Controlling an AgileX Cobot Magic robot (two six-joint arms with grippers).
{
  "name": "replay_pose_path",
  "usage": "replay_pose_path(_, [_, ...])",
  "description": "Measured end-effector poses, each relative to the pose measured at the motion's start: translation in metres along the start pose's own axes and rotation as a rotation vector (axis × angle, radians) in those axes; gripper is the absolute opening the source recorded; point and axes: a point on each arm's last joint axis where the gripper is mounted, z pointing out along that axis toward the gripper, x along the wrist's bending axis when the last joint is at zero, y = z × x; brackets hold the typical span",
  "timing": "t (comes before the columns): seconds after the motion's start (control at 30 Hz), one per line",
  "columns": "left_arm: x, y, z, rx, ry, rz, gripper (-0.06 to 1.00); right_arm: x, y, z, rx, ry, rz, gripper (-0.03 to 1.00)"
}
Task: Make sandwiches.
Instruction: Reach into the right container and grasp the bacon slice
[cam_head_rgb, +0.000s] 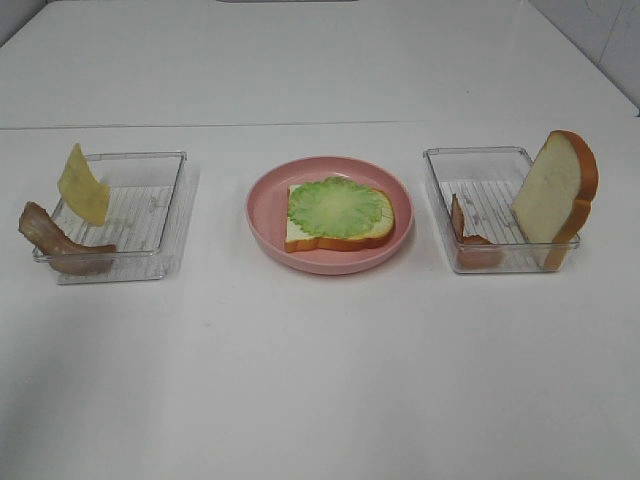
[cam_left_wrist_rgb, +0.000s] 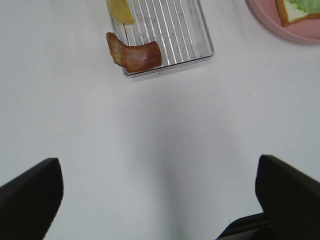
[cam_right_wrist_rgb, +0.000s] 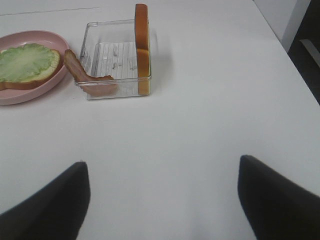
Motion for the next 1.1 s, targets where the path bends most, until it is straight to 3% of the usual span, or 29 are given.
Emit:
replay_pose_path(0.07, [0.001,-0.03,-0.026,-0.079,-0.004,0.0,0.99,0.0,0.0,0.0,0.0,0.0,0.0,0.76])
replay_pose_path(0.23, [0.004,-0.08,-0.052,-0.163,-0.006,0.022,0.99,0.0,0.0,0.0,0.0,0.0,0.0,0.76])
replay_pose_path(0.53, [0.006,-0.155,-0.054,-0.324,-0.012,0.085,0.99,0.0,0.0,0.0,0.0,0.0,0.0,0.76])
replay_pose_path(0.9, [0.008,-0.198,-0.057,-0.506,-0.014,0.084,0.99,0.0,0.0,0.0,0.0,0.0,0.0,0.76])
replay_pose_path(1.1, [0.008,-0.199,-0.057,-0.51,-0.016,0.072,0.99,0.0,0.0,0.0,0.0,-0.001,0.0,0.76])
